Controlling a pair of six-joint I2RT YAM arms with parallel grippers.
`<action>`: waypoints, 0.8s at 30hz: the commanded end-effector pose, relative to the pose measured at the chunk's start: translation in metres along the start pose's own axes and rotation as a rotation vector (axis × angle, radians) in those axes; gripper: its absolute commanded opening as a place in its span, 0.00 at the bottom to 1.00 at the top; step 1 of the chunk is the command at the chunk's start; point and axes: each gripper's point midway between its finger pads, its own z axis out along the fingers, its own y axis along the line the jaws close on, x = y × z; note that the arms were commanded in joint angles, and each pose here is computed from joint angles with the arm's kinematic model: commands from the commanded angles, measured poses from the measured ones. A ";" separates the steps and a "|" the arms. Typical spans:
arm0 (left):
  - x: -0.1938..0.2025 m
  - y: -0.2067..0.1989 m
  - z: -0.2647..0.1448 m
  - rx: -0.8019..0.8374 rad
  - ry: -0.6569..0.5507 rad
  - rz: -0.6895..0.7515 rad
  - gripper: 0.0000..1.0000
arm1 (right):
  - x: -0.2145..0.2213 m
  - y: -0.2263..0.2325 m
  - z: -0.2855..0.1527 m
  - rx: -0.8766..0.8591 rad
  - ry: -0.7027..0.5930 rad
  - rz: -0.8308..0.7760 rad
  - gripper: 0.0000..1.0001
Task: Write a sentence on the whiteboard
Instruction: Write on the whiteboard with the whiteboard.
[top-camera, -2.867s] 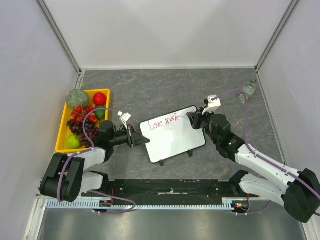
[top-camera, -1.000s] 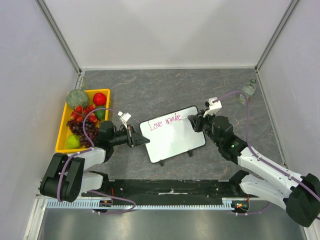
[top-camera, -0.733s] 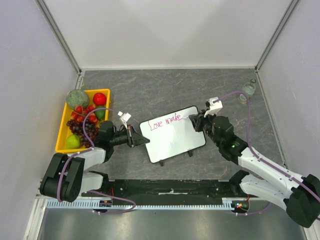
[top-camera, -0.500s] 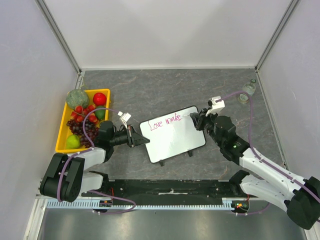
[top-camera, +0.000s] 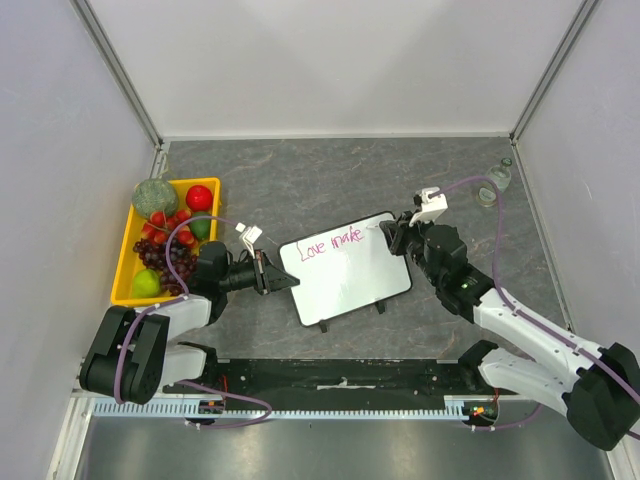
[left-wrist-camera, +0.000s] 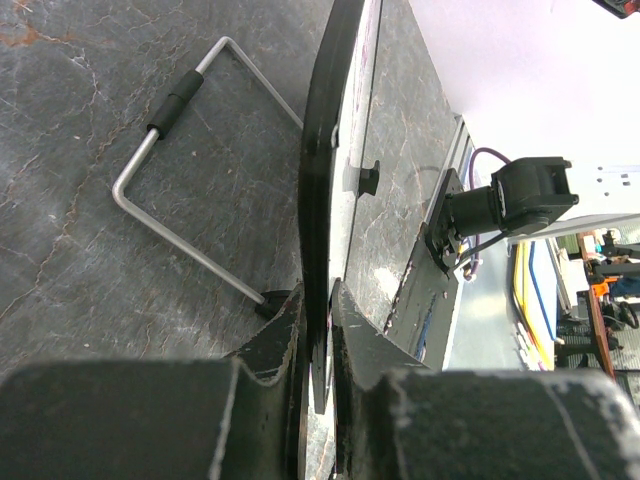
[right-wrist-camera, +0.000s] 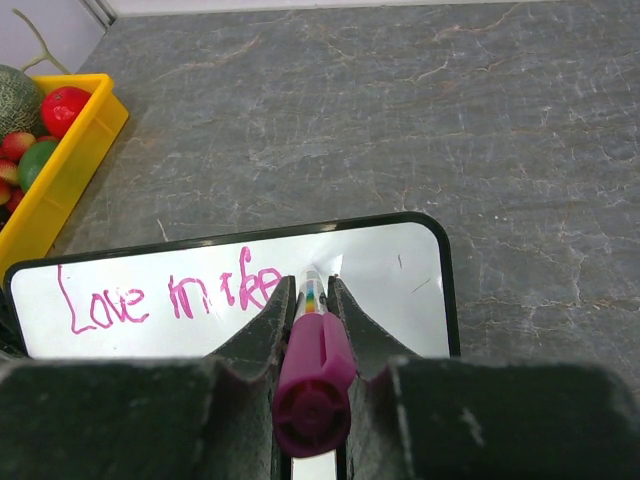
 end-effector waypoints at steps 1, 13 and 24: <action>-0.009 -0.001 0.002 0.004 -0.020 0.054 0.02 | -0.016 0.002 0.004 -0.004 -0.057 0.020 0.00; -0.009 -0.001 0.002 0.004 -0.020 0.054 0.02 | 0.001 0.008 0.004 -0.055 -0.008 0.022 0.00; -0.009 -0.001 0.002 0.005 -0.018 0.053 0.02 | 0.015 -0.007 -0.006 -0.005 0.011 0.021 0.00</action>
